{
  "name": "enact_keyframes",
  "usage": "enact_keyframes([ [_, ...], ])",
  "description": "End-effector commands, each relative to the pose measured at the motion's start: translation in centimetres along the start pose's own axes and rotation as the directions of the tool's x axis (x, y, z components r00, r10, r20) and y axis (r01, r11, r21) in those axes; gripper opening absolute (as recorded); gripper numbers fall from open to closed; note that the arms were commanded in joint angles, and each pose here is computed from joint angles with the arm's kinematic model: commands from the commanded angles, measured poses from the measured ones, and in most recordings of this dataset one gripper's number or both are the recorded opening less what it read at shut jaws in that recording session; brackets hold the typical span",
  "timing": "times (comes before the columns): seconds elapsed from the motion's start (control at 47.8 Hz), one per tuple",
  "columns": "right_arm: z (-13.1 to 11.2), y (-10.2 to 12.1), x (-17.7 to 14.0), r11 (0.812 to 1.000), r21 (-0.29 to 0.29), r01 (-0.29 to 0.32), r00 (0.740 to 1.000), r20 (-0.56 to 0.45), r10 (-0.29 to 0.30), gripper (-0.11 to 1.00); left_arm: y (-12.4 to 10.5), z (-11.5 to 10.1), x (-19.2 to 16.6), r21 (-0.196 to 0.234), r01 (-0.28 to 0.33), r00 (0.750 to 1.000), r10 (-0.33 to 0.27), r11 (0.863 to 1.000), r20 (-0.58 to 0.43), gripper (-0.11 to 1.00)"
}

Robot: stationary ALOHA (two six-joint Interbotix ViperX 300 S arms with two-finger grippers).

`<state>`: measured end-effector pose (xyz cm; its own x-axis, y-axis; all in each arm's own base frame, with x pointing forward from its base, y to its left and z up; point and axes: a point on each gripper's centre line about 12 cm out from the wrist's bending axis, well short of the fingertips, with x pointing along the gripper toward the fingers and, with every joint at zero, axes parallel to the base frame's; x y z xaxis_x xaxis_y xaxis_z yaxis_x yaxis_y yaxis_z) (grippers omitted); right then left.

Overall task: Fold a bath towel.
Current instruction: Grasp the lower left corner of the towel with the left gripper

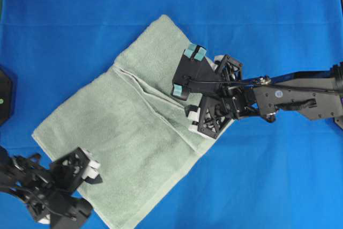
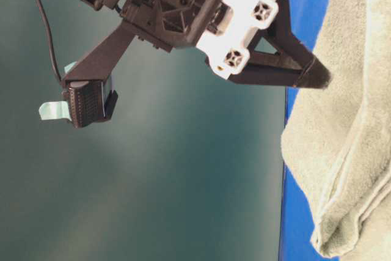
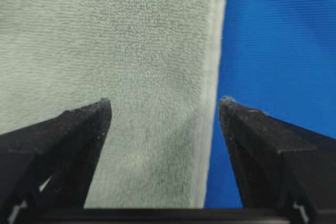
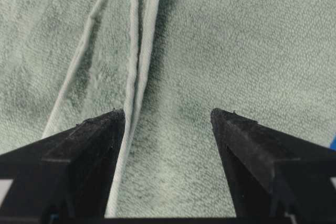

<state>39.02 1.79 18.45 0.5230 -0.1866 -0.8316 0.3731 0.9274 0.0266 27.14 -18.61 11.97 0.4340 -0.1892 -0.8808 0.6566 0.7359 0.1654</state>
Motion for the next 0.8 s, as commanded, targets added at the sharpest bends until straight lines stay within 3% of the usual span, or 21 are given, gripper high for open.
enact_keyframes([
  [0.0,0.7,0.0,-1.4,1.000,0.004,-0.018,0.999,0.039,0.018,0.66,0.3,0.2,1.1,-0.009,-0.002,1.000,0.002,1.000,-0.023,0.77],
  [0.126,0.3,0.0,-1.6,1.000,0.000,-0.021,0.999,0.035,0.021,0.66,0.8,-0.9,2.1,-0.026,-0.007,0.997,0.005,1.000,-0.076,0.73],
  [0.209,0.0,0.1,-1.7,1.000,-0.006,-0.025,0.999,0.035,0.025,0.66,1.0,-1.1,2.0,-0.032,-0.013,0.996,0.010,0.999,-0.093,0.64],
  [0.377,-0.3,0.4,-2.0,0.999,-0.016,-0.030,0.999,0.033,0.031,0.66,1.2,-1.5,1.9,-0.023,-0.022,0.989,0.018,1.000,-0.146,0.21],
  [0.44,-0.3,0.5,-2.0,0.999,-0.017,-0.032,0.999,0.035,0.032,0.66,1.3,-1.6,1.9,-0.021,-0.023,0.988,0.019,1.000,-0.152,0.10],
  [0.649,-0.5,0.5,-2.2,0.999,-0.020,-0.030,0.999,0.030,0.030,0.66,1.6,-0.9,1.0,-0.021,-0.035,0.988,0.032,0.999,-0.151,0.10],
  [0.774,-1.2,0.5,-2.9,0.999,-0.031,-0.024,1.000,0.020,0.024,0.66,2.9,-0.5,-1.6,-0.019,-0.086,0.962,0.078,0.996,-0.262,0.10],
])
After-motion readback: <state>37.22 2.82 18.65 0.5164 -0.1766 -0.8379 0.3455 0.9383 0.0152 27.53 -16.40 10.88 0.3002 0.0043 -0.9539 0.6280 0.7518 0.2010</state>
